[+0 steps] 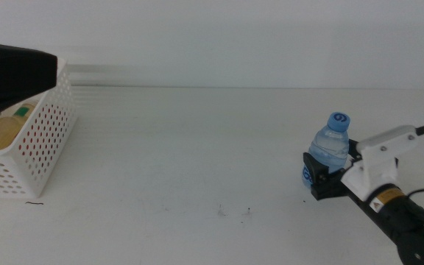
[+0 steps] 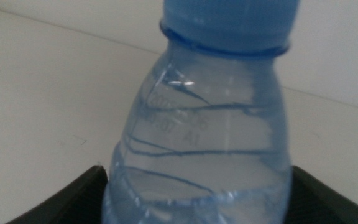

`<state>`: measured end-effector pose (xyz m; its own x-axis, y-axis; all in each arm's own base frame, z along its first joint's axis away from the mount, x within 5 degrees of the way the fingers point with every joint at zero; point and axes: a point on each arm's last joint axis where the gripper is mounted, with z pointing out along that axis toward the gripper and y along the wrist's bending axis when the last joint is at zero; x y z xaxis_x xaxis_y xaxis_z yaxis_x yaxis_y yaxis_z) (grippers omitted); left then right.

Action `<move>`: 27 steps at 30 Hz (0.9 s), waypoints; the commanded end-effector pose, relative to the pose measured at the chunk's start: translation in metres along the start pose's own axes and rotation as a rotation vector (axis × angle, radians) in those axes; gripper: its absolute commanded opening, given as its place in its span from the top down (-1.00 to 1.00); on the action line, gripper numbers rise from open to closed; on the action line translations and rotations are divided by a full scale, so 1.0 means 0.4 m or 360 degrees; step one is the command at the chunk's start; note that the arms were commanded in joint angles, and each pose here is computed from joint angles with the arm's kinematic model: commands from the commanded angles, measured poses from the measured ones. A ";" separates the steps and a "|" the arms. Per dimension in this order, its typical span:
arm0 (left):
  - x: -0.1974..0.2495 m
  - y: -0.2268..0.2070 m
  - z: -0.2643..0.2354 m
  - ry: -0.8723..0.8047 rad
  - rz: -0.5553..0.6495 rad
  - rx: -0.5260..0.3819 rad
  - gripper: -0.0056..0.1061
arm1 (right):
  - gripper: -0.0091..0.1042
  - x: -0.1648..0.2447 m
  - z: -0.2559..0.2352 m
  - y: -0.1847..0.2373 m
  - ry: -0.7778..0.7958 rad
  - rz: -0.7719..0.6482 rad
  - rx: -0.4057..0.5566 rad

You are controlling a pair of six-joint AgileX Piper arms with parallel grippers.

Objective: Use arms to grab the bottles and put them into the dustbin to the left of the table.

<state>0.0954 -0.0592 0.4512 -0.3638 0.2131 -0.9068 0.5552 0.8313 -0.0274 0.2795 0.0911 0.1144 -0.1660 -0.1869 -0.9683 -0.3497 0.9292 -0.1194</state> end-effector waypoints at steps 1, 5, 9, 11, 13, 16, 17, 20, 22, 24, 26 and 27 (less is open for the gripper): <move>0.001 -0.002 -0.001 -0.0017 0.0003 0.0007 -0.78 | -0.78 0.007 0.027 -0.009 -0.0003 -0.0013 0.0033; 0.001 -0.002 -0.001 -0.0017 0.0003 0.0007 -0.78 | -0.78 0.018 0.067 -0.016 -0.0003 0.0011 0.0085; 0.001 -0.002 -0.001 -0.0017 0.0003 0.0007 -0.78 | -0.74 0.025 0.097 -0.021 -0.0007 0.0027 0.0120; 0.001 -0.002 -0.001 -0.0017 0.0003 0.0007 -0.78 | -0.58 0.028 0.104 -0.021 -0.0006 0.0026 0.0117; 0.001 -0.002 -0.001 -0.0017 0.0003 0.0007 -0.78 | -0.11 0.031 0.104 -0.021 0.0007 0.0029 0.0122; 0.001 -0.002 -0.001 -0.0021 0.0003 0.0006 -0.78 | 0.86 0.028 0.104 -0.021 0.0000 0.0027 0.0117; 0.001 -0.002 -0.001 -0.0021 0.0003 0.0006 -0.78 | 0.87 0.022 0.106 -0.019 -0.0017 0.0036 0.0108; 0.001 -0.002 -0.001 -0.0021 0.0003 0.0006 -0.78 | 0.87 -0.018 0.134 0.001 -0.0052 0.0053 0.0054; 0.001 -0.002 -0.001 -0.0021 0.0003 0.0006 -0.78 | 0.87 -0.060 0.172 0.025 -0.0059 0.0035 -0.0011; 0.001 -0.002 -0.001 -0.0021 0.0003 0.0006 -0.78 | 0.87 -0.111 0.222 0.055 -0.0066 0.0023 -0.0107; 0.001 -0.002 -0.001 -0.0021 0.0003 0.0006 -0.78 | 0.87 -0.156 0.274 0.092 -0.0085 0.0009 -0.0220; 0.001 -0.002 -0.001 -0.0021 0.0003 0.0006 -0.78 | 0.87 -0.177 0.305 0.110 -0.0103 0.0011 -0.0272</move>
<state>0.0955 -0.0592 0.4514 -0.3623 0.2121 -0.9076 0.5549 0.8314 -0.0272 0.3769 0.1650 0.1318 -0.1847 -0.1707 -0.9679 -0.4477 0.8913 -0.0717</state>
